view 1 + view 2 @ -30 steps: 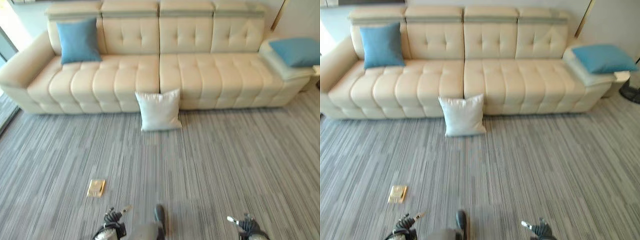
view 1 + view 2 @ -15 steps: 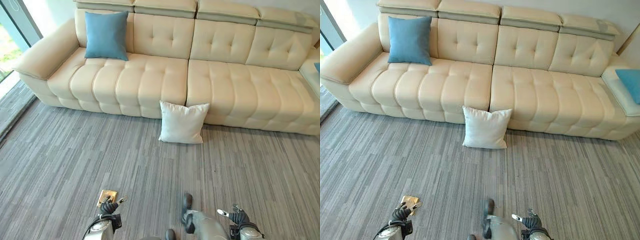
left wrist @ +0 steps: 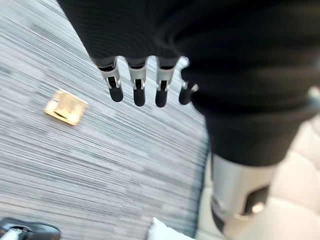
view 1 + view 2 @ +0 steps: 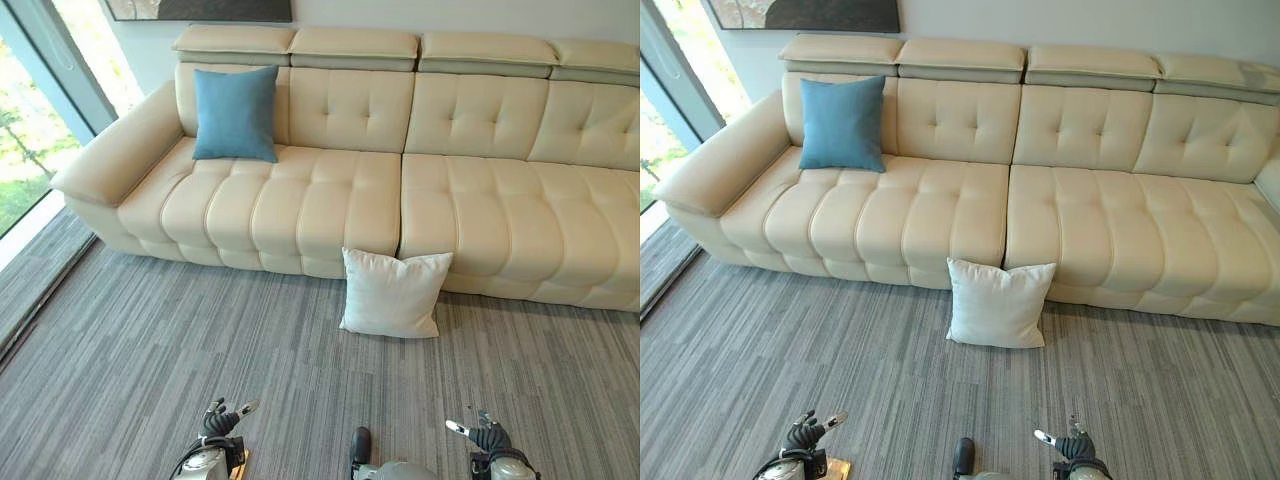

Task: Pick up all the scattered cushions and arrange them neatly on the sofa.

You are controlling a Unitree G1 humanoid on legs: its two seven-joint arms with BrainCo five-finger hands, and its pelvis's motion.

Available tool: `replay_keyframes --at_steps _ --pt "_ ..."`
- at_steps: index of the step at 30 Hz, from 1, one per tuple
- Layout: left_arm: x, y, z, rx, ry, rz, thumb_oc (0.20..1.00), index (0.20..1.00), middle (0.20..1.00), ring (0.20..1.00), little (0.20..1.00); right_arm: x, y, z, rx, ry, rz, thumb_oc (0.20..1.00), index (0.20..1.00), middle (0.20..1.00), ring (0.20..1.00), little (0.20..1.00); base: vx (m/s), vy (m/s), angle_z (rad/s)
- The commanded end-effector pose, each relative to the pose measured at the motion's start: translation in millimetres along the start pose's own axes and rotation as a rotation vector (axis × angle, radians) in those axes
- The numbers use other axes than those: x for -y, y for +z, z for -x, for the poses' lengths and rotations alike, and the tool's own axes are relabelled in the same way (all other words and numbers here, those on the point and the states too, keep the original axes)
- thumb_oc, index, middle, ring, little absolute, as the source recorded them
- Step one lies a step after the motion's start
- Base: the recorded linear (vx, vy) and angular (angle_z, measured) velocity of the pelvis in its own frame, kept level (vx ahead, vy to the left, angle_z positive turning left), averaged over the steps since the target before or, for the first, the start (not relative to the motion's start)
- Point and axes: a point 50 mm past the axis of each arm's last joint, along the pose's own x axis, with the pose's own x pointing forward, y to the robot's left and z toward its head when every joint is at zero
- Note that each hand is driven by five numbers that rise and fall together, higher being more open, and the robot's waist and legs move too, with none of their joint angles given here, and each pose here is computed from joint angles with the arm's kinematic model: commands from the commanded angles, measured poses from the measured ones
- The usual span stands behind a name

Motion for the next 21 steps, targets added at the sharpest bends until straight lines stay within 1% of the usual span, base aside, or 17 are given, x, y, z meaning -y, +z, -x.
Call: replay_keyframes --at_steps 1,6,12,21 --pt "9 27 -3 0.108 -0.048 -0.043 1.000 1.000 1.000 1.000 1.000 18 10 -5 0.023 -0.053 -0.003 1.000 1.000 1.000 1.000 1.000 0.16 -0.168 -0.33" --pt "9 21 -2 0.088 -0.046 -0.049 1.000 1.000 1.000 1.000 1.000 18 7 -5 0.007 -0.056 0.015 1.000 1.000 1.000 1.000 1.000 0.14 -0.092 -0.39" --pt "4 2 0 0.024 -0.039 -0.096 1.000 1.000 1.000 1.000 1.000 16 0 -4 -0.013 -0.041 0.088 1.000 1.000 1.000 1.000 1.000 0.20 -0.022 -0.23" --pt "-5 -20 3 -0.058 -0.006 -0.086 1.000 1.000 1.000 1.000 1.000 11 -8 -3 -0.042 -0.019 0.137 1.000 1.000 1.000 1.000 1.000 0.27 0.066 -0.36"
